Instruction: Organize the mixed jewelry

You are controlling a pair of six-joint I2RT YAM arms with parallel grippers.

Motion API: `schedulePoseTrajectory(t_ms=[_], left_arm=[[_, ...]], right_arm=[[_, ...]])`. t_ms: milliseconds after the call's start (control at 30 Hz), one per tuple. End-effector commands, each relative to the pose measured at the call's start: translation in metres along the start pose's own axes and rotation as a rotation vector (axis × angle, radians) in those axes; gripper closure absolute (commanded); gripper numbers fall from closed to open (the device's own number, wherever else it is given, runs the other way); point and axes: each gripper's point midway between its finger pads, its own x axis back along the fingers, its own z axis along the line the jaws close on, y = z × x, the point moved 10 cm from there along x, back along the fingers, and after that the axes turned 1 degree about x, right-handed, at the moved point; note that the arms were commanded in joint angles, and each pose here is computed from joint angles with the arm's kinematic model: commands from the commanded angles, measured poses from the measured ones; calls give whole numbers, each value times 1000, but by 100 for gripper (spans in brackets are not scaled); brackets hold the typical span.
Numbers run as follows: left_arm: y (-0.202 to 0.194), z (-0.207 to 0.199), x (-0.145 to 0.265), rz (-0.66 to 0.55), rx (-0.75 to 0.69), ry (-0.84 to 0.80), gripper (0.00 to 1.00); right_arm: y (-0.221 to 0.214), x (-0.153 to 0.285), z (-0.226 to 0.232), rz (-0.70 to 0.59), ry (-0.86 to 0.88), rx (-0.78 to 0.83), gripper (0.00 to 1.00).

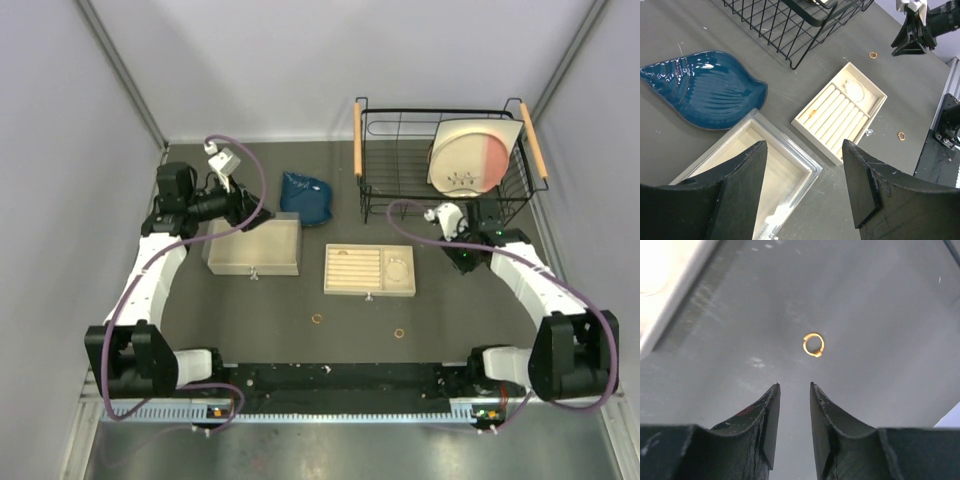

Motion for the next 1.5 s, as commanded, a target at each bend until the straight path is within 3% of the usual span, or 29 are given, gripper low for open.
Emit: schedulePoseTrajectory(t_ms=[0, 667, 1467], left_arm=[[7, 1, -2, -12, -42, 1, 33], [0, 6, -6, 4, -13, 2, 33], [-5, 8, -9, 8, 6, -1, 34]], right_arm=[[-10, -11, -18, 0, -52, -156, 70], [-12, -50, -38, 40, -105, -346, 73], [-18, -51, -42, -28, -23, -449, 77]])
